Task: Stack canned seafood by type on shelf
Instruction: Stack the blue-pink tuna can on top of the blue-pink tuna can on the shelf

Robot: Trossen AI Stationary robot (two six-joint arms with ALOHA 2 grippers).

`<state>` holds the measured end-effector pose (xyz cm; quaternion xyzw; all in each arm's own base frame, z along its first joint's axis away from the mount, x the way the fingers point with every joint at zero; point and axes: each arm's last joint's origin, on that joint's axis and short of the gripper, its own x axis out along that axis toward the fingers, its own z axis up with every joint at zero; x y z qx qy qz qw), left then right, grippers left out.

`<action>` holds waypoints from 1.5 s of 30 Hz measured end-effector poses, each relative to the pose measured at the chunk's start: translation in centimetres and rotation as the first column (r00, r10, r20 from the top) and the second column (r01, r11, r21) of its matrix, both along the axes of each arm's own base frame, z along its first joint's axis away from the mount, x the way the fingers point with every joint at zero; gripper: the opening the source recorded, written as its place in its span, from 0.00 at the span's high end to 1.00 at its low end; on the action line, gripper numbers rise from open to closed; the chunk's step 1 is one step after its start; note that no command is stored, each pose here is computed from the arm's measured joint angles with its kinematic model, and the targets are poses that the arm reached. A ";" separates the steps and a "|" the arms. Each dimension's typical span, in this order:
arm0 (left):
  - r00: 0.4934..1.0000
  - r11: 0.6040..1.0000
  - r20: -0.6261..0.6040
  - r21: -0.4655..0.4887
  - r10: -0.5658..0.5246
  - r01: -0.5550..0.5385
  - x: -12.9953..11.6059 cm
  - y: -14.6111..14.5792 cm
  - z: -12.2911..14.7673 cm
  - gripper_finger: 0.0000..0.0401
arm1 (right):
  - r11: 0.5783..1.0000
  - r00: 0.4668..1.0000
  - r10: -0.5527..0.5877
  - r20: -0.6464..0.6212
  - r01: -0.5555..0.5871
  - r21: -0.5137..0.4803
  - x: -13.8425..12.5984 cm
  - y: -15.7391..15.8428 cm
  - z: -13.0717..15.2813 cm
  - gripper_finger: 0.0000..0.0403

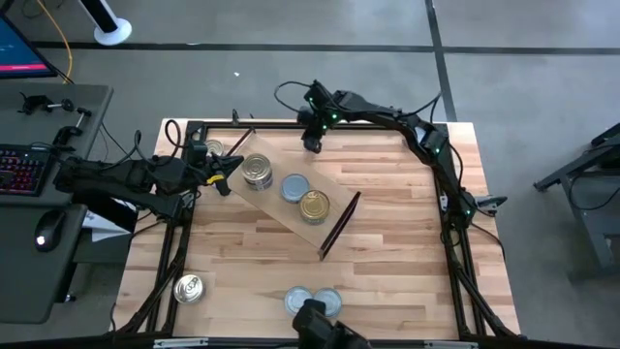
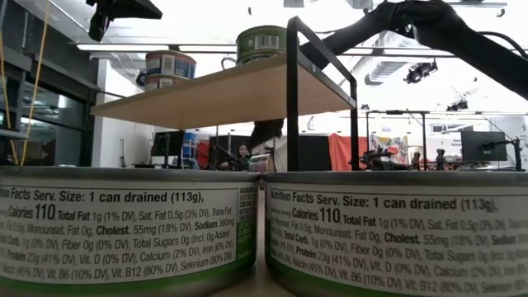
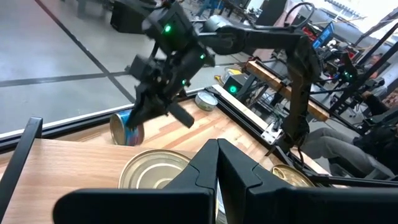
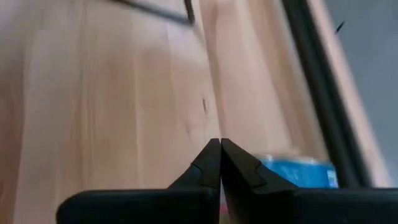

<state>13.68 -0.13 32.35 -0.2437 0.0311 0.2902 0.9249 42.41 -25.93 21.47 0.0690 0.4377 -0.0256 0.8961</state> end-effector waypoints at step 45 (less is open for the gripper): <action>1.000 1.000 0.006 -0.021 -0.023 0.023 0.1 -0.1 0.0 1.00 | 0.924 0.882 -0.378 -0.281 0.378 -0.057 -1.6 -1.3 -3.1 1.00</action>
